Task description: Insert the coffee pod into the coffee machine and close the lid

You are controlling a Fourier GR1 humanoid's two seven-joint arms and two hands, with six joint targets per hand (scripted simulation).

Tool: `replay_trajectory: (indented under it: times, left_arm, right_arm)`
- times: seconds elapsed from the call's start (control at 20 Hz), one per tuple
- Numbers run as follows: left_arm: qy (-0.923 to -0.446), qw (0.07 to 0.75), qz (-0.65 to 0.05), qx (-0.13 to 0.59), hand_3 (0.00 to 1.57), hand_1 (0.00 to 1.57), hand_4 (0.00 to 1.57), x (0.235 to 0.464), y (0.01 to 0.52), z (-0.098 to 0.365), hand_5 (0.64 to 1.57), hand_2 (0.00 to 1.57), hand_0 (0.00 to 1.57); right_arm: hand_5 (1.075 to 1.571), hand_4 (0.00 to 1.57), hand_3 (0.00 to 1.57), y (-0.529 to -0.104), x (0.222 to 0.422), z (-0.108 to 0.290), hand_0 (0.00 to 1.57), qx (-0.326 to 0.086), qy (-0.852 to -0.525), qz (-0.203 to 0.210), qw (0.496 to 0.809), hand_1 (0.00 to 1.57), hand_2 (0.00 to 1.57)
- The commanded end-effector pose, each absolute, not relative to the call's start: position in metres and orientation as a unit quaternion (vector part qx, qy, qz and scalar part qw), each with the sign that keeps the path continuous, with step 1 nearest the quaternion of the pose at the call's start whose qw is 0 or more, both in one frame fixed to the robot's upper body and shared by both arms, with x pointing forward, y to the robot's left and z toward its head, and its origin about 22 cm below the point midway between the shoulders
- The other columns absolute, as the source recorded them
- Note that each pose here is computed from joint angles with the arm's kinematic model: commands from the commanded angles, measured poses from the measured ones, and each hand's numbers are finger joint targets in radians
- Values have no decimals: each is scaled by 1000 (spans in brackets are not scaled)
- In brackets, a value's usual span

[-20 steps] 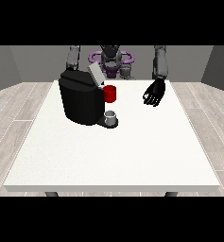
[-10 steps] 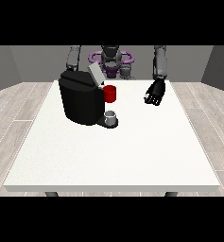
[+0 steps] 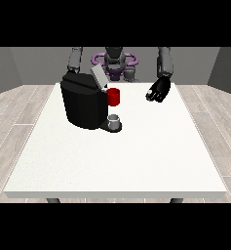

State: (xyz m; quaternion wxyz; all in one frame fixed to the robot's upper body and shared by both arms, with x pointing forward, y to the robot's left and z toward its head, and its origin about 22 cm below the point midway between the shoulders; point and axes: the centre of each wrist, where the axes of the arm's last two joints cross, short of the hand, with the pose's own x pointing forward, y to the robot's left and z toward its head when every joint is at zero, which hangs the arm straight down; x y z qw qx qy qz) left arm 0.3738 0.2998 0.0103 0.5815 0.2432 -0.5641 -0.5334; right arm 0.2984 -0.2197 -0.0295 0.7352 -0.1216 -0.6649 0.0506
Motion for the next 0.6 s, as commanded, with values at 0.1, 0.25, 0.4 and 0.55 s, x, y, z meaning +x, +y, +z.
replay_trajectory:
  times: [0.1,0.25,0.4,0.55]
  left_arm:
    - [-567,584,-546,196,1314,1413,515,392,268,40,1571,1400,1413]
    - [-567,574,-565,174,1325,1371,504,393,243,47,1571,1379,1371]
    - [-569,568,-569,175,1334,1418,534,404,239,69,1571,1400,1418]
    - [-577,580,-538,203,1334,1418,534,415,261,89,1571,1400,1418]
  right_arm:
    - [1571,0,0,-233,305,-39,0,-140,-644,42,751,0,0]
    - [1571,0,0,-240,285,-69,0,-152,-630,40,761,0,0]
    - [1571,0,0,-218,294,-57,0,-139,-625,52,766,0,0]
    - [1571,0,0,-220,286,-54,0,-114,-652,69,746,0,0]
